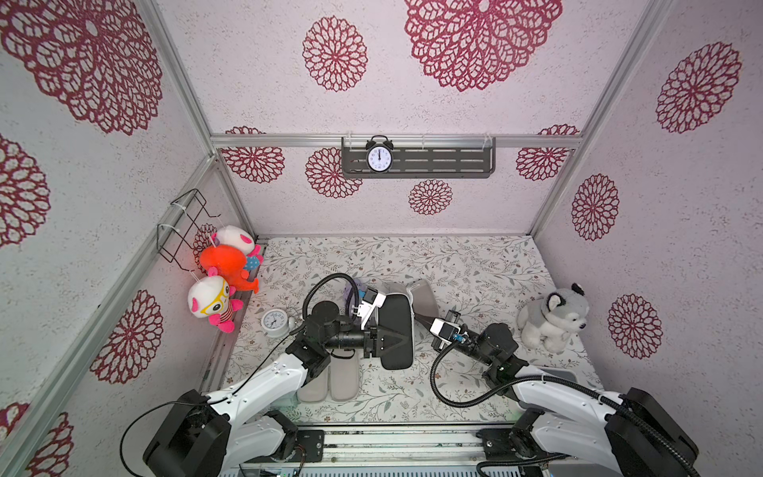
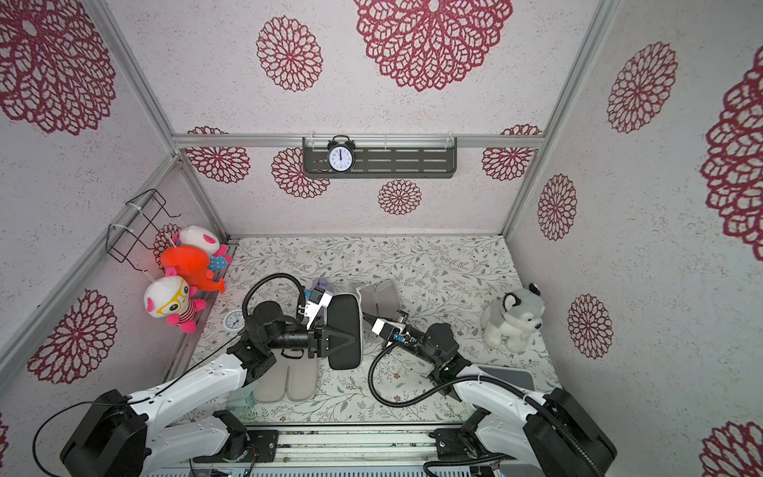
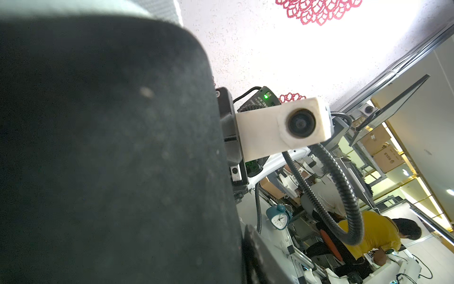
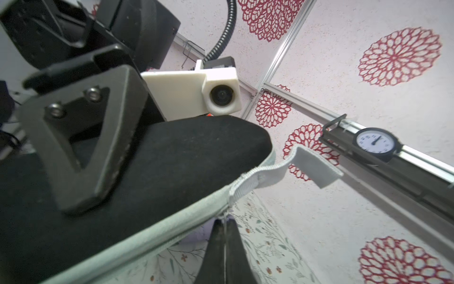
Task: Put umbrellas into zippered umbrella sleeves
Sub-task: Zip the zipper on the umbrella sleeve.
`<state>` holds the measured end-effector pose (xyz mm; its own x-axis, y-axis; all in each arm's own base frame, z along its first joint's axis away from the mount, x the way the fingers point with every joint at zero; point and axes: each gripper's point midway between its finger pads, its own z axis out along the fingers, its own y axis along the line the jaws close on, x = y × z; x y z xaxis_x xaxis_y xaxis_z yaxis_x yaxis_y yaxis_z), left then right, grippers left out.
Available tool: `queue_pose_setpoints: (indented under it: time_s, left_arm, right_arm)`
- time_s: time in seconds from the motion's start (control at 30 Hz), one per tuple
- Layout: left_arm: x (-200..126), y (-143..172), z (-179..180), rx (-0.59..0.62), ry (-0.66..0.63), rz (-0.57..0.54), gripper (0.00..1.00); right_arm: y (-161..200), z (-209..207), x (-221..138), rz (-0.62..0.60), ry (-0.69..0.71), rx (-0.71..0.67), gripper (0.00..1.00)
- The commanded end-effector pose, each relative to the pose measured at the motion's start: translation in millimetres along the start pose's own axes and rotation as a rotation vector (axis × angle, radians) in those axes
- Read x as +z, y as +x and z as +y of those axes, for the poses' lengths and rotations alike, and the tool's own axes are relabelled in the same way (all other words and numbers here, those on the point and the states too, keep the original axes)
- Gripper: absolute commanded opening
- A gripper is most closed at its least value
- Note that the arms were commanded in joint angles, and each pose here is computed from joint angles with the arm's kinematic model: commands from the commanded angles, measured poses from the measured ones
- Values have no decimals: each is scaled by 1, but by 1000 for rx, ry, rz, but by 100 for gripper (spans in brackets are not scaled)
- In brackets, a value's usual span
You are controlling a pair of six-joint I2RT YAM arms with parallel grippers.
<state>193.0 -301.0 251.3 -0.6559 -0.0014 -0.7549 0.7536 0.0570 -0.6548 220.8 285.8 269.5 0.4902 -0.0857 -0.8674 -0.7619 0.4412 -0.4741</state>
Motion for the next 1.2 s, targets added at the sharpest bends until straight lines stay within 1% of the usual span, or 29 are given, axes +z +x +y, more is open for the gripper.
queue_pose_setpoints:
  time_s: [0.0,0.17,0.3,0.47,0.6,0.67,0.77,0.93,1.17]
  left_arm:
    - [-2,-18,-12,72,45,-48,7]
    - [-8,-23,-6,50,24,-72,6]
    - [-14,-30,7,18,-1,-95,6]
    - [-16,-36,8,-6,38,-115,6]
    - [-19,-41,19,-10,-16,-139,5]
    - [-21,-45,28,-23,-66,-164,3]
    - [-24,-48,42,-21,-151,-173,4]
    - [-24,-51,41,-11,-152,-182,3]
    - [-31,-59,53,-33,-232,-233,2]
  right_arm:
    - [-17,-6,3,-41,-8,-21,0]
    - [-8,0,-3,-9,-15,-28,0]
    - [2,17,-9,33,-91,-4,0]
    - [8,31,-16,63,-153,41,0]
    - [15,43,-21,90,-189,103,0]
    - [19,50,-24,104,-202,134,0]
    - [21,62,-27,124,-223,170,0]
    - [22,85,-30,150,-259,177,0]
    - [21,99,-32,165,-286,234,0]
